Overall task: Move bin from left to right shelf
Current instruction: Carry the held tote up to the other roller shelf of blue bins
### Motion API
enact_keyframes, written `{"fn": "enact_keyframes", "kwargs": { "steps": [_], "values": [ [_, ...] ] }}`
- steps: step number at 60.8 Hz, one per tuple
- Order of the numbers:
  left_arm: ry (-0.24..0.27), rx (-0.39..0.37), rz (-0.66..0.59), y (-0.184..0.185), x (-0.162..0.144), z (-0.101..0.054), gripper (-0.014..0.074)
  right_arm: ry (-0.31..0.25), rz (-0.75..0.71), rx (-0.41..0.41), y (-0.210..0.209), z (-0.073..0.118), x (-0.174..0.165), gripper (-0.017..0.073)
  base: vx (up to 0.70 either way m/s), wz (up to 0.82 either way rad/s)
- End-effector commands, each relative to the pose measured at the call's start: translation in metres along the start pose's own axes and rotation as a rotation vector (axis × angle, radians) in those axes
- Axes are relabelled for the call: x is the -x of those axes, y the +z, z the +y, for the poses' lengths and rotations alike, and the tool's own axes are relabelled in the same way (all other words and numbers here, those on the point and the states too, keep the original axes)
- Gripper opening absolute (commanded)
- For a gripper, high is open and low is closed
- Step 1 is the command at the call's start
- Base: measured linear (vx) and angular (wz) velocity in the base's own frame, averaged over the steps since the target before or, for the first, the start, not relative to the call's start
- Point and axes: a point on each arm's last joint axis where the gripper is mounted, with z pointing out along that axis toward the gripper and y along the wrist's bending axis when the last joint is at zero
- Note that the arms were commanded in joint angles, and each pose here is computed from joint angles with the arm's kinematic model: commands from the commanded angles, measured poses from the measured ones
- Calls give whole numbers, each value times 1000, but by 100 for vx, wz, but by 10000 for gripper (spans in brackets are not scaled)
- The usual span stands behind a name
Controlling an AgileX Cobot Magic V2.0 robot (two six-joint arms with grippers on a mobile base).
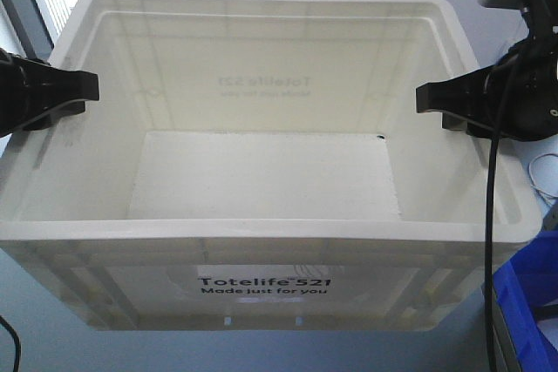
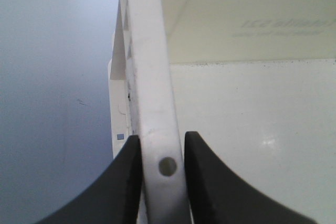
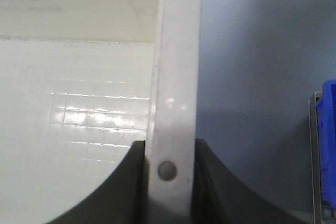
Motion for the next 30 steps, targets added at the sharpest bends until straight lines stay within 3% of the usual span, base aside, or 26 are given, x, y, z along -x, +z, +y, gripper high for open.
{"fn": "enact_keyframes", "kwargs": {
  "steps": [1,16,30],
  "values": [
    [58,-14,-186,-24,19,-2,-6,-42,-196,-28,-23,-7,19,-9,26,19],
    [58,-14,-186,-24,19,-2,-6,-42,-196,-28,-23,-7,19,-9,24,27],
    [58,-14,-186,-24,19,-2,-6,-42,-196,-28,-23,-7,19,-9,21,49]
  ]
}}
